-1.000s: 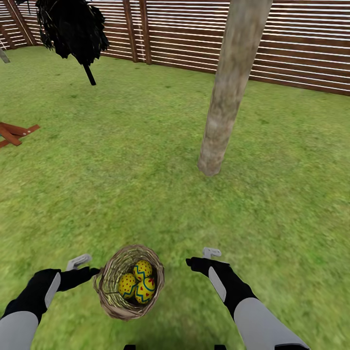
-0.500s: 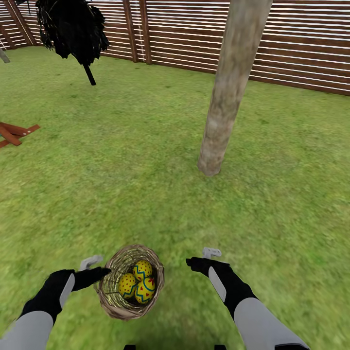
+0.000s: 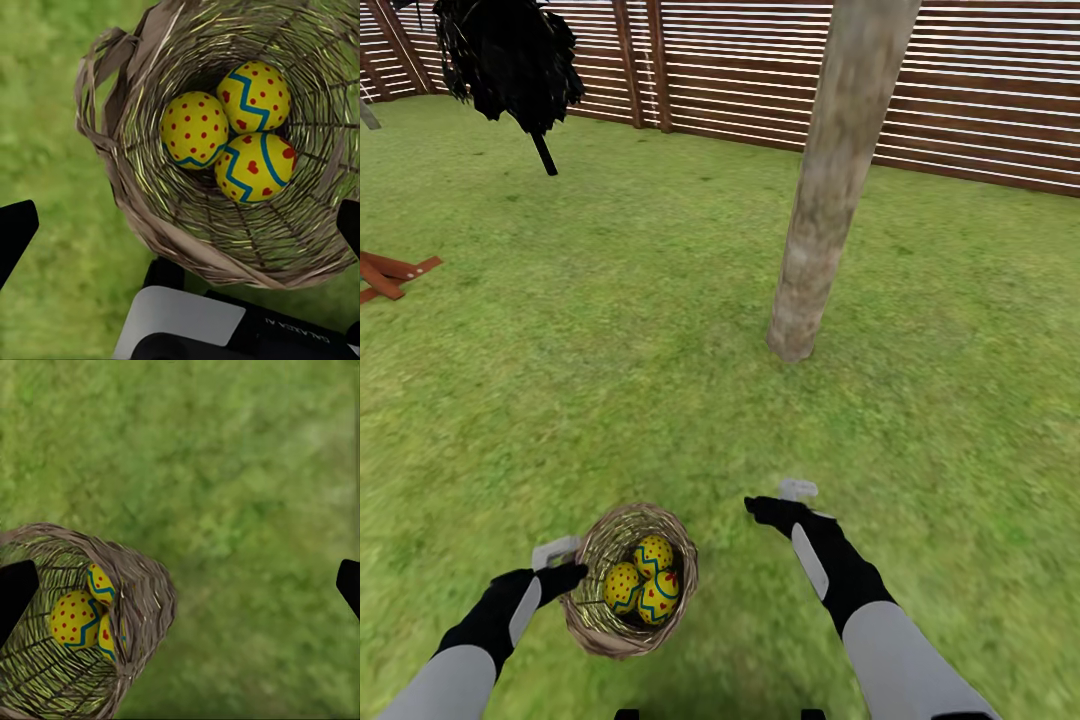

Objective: Take the three Easter eggs out of the wicker basket on the lawn in the garden, then place them on the lawn next to a single tree (choose any tree) so that all three eggs are next to the same tree and none are left in the basket.

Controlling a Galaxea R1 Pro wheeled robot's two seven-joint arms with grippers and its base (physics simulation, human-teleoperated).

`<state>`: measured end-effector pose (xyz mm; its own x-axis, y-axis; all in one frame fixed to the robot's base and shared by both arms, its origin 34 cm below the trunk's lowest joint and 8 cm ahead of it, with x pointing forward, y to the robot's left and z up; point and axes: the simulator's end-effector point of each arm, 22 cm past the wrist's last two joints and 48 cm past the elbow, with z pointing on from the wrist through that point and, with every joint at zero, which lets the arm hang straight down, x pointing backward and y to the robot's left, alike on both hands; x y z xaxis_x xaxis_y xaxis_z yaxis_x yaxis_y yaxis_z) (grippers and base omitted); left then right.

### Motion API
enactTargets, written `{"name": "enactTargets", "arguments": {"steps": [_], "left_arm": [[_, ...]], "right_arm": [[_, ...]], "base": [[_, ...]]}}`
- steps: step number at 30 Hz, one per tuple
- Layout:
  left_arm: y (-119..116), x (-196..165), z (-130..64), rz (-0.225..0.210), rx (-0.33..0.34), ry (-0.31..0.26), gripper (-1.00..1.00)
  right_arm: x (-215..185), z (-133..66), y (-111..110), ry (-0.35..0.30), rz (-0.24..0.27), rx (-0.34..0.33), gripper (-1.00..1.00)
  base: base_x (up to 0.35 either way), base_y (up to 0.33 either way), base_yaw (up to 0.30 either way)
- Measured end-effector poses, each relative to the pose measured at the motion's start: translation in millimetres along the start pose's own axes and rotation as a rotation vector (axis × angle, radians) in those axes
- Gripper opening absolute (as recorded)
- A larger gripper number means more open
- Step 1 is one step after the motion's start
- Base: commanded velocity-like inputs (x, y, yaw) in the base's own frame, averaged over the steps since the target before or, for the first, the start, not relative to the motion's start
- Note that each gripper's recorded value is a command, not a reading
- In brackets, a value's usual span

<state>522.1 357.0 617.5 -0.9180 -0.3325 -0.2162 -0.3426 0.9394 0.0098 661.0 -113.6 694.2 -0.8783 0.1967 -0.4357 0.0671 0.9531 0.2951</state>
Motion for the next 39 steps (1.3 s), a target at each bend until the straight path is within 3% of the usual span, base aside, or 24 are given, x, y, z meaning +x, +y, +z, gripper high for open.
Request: {"name": "enactTargets", "arguments": {"steps": [13,17,24,31,34,39], "left_arm": [[-27,13,2.4,-0.001,0.033,0.015,1.0],[-32,17,4.4,0.003,0.038,0.023,1.0],[-47,22,6.3,0.091,0.051,0.028,1.0],[-52,23,6.3,0.104,0.056,0.029,1.0],[-52,23,6.2,0.105,0.057,0.032,1.0],[-56,13,4.8,0.098,0.069,0.034,1.0]], "right_arm": [[-10,-2.0,2,-0.015,0.0,-0.006,1.0],[-10,-2.7,5,0.007,0.026,-0.019,1.0],[-9,-9.6,17,0.021,0.054,-0.078,1.0],[-7,-14.6,19,0.024,0.066,-0.094,1.0],[-26,-30.0,26,0.004,0.061,-0.114,1.0],[-40,-75.9,34,-0.014,0.052,-0.145,1.0]], "base": [[0.0,0.0,0.0],[0.0,0.0,0.0],[0.0,0.0,0.0],[0.0,0.0,0.0],[0.0,0.0,0.0],[0.0,0.0,0.0]]}}
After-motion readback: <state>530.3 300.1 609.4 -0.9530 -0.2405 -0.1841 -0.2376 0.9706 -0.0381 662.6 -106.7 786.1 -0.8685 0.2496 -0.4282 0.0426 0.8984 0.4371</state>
